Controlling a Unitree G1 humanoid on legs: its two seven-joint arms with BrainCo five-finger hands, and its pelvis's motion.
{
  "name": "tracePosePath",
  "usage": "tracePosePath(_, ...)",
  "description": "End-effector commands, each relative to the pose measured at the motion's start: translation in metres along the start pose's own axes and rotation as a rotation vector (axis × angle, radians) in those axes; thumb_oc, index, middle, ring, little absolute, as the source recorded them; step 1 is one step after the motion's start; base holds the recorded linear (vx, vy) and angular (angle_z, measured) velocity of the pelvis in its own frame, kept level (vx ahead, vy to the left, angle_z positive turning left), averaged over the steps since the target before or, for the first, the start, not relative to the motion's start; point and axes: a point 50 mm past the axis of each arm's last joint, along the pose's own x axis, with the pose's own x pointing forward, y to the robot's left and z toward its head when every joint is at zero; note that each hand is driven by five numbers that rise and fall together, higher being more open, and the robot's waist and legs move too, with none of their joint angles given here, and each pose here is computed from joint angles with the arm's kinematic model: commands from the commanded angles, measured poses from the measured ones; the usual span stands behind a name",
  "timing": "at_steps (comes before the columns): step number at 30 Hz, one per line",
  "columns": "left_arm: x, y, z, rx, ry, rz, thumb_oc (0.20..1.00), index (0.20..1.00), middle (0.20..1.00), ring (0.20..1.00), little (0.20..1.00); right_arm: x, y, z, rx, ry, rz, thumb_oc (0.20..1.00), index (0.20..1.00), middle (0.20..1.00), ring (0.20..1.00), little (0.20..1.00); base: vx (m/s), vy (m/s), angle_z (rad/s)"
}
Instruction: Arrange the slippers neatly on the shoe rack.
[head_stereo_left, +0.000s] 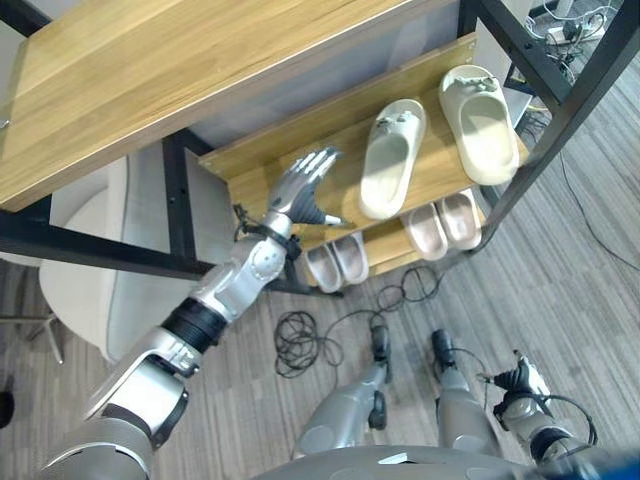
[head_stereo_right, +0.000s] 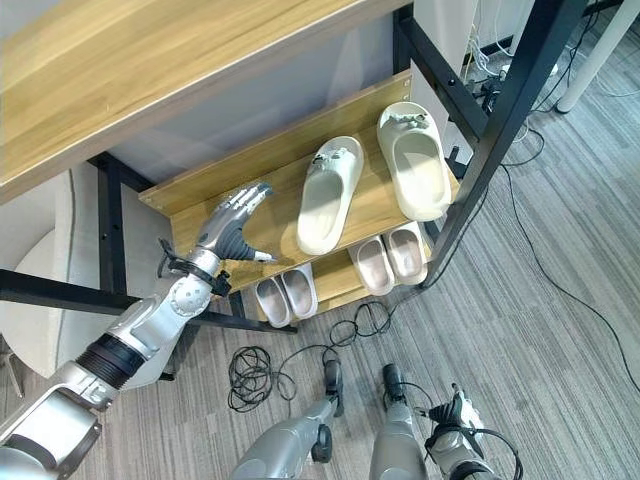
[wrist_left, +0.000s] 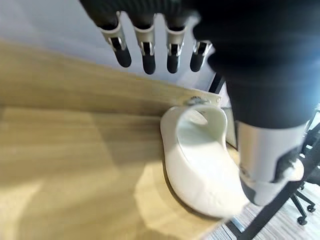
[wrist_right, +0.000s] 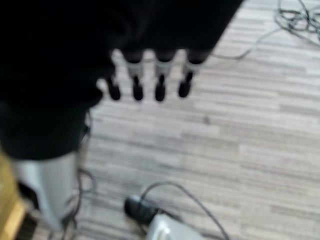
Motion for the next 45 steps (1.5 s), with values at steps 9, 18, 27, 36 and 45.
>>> tracePosePath(9,0.006,-0.012,0.012,-0.201,0.026,0.045,1.0,1.0,1.0,1.0,1.0,0.002,-0.008,-0.006,0.018,0.011,-0.025,1.0,1.0,1.0,1.0,1.0,0.0,0.0,0.0)
tracePosePath(18,0.0,-0.041,0.006,-0.269,0.139,0.003,1.0,1.0,1.0,1.0,1.0,0.005,-0.012,0.0,0.03,0.005,-0.041,1.0,1.0,1.0,1.0,1.0,0.0,0.0,0.0)
tracePosePath(27,-0.007,-0.056,0.001,-0.272,0.191,-0.035,1.0,1.0,1.0,1.0,1.0,0.007,-0.018,-0.002,0.033,0.017,-0.057,1.0,1.0,1.0,1.0,1.0,0.0,0.0,0.0)
tracePosePath(36,-0.007,-0.06,0.009,-0.343,0.181,-0.044,1.0,1.0,1.0,1.0,1.0,0.007,-0.016,-0.002,0.035,0.019,-0.048,1.0,1.0,1.0,1.0,1.0,0.0,0.0,0.0)
tracePosePath(45,-0.001,-0.061,0.019,-0.389,0.158,-0.032,1.0,1.0,1.0,1.0,1.0,0.006,-0.015,-0.003,0.035,0.022,-0.045,1.0,1.0,1.0,1.0,1.0,0.0,0.0,0.0)
